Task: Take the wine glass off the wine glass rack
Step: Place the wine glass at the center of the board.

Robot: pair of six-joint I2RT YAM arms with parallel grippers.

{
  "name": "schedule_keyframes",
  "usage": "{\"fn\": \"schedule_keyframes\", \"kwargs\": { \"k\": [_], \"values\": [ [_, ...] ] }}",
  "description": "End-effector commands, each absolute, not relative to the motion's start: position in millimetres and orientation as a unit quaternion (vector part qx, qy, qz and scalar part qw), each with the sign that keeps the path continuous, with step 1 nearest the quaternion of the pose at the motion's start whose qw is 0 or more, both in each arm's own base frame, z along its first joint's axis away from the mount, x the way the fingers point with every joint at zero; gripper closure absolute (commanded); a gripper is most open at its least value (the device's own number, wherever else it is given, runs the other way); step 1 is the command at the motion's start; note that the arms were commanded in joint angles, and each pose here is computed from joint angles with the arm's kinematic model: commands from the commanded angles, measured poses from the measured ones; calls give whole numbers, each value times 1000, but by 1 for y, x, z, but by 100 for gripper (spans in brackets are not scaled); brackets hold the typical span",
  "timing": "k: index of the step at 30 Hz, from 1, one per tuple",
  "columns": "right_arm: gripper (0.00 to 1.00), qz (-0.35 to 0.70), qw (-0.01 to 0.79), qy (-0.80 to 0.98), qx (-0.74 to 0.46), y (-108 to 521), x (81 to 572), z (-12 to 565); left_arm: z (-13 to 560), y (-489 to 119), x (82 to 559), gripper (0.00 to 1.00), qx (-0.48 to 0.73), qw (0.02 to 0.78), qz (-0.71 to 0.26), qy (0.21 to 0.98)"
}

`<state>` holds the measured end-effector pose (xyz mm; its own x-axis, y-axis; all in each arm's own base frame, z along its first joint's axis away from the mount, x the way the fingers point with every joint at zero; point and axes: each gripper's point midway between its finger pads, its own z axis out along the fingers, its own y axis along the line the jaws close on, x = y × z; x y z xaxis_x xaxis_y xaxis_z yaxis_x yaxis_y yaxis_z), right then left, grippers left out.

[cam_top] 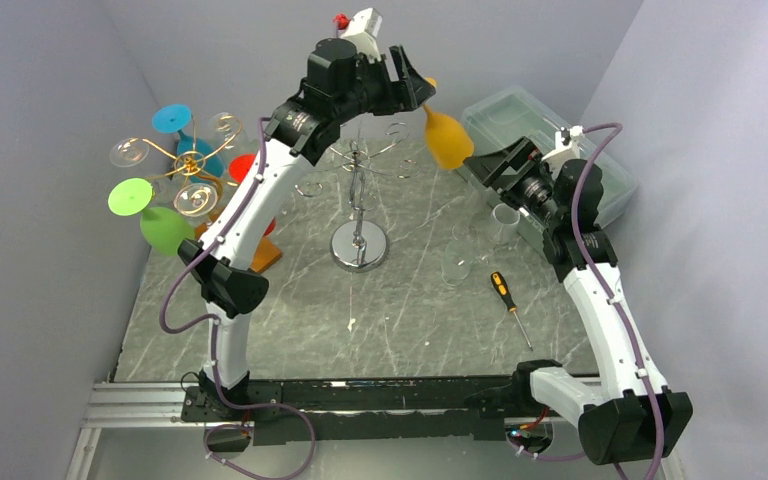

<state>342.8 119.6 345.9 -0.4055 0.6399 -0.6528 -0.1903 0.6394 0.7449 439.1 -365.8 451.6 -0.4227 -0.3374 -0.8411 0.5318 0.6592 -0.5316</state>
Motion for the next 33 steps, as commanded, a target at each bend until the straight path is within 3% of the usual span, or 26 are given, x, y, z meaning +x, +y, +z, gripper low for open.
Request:
{"fn": "schedule_keyframes", "kwargs": {
  "k": [1,14,21,33],
  "values": [
    [1,484,541,679,113,138,330,386,515,-345,406,49,52,532,-484,693],
    [1,544,555,621,100,145,318,404,527,-333,386,50,32,481,-543,688],
    [6,577,559,589,85,150,313,422,528,-333,377,51,28,460,-563,686],
    [38,640,536,546,70,159,299,438,525,-335,372,52,3,409,-616,673]
  ]
}}
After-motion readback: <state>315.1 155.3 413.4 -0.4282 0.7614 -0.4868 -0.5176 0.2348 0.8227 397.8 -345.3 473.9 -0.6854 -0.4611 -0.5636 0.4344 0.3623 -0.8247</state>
